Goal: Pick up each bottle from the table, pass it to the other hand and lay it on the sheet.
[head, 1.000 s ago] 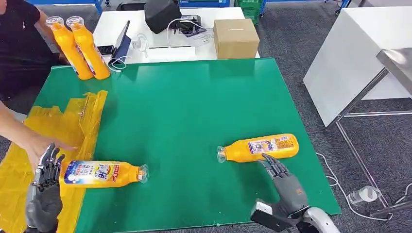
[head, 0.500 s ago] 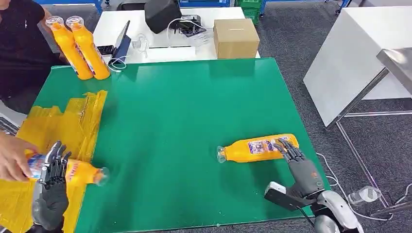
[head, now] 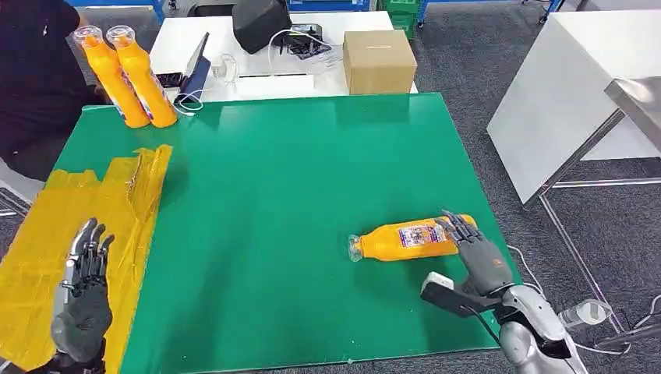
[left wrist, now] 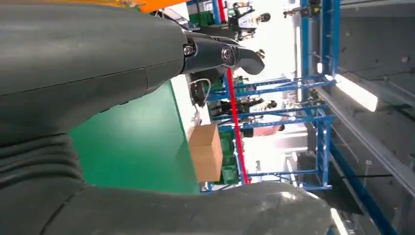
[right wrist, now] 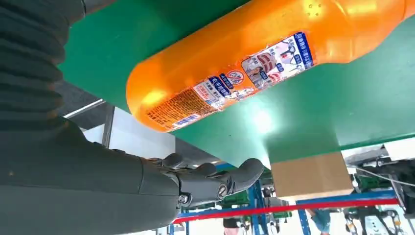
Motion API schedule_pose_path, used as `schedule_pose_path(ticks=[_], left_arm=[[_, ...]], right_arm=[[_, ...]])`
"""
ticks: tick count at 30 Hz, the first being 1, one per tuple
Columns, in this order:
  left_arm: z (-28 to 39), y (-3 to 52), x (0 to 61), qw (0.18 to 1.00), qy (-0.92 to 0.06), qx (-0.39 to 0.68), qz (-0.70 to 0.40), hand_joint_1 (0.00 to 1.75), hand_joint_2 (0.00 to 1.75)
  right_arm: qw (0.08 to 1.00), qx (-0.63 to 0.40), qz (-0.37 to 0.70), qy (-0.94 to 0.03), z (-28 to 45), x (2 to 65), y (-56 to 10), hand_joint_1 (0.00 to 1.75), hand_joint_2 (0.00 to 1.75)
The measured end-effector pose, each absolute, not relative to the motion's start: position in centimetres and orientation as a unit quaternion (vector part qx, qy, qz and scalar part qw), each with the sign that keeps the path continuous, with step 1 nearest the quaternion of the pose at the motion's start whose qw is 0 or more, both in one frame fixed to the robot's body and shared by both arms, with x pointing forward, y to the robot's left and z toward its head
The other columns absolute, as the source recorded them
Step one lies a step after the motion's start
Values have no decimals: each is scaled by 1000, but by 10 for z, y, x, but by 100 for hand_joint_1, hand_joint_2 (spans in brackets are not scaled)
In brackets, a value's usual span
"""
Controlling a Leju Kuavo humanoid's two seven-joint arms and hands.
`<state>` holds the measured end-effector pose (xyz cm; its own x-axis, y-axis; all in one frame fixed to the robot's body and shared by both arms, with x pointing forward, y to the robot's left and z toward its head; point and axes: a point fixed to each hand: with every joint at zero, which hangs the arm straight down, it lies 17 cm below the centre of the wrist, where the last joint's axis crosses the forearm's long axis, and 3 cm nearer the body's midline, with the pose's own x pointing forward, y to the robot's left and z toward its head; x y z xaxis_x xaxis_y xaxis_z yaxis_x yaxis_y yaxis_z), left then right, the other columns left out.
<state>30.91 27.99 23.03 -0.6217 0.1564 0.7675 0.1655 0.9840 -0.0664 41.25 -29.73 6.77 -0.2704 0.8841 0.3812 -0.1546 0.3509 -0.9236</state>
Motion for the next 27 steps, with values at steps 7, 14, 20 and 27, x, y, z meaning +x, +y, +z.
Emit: schedule_pose_path(ticks=[7, 14, 20, 27], left_arm=[[234, 277, 311, 420, -902, -95, -5, 0, 0], [236, 276, 312, 417, -903, -97, -6, 0, 0], [238, 275, 313, 415, -904, -103, -5, 0, 0], [238, 271, 315, 417, -902, -112, -9, 0, 0]], right_arm=[[530, -287, 497, -624, 65, 423, -294, 0, 175], [535, -285, 507, -613, 59, 427, -295, 0, 175], [533, -290, 530, -593, 60, 444, -301, 0, 175], [524, -298, 550, -578, 65, 463, -303, 0, 175]])
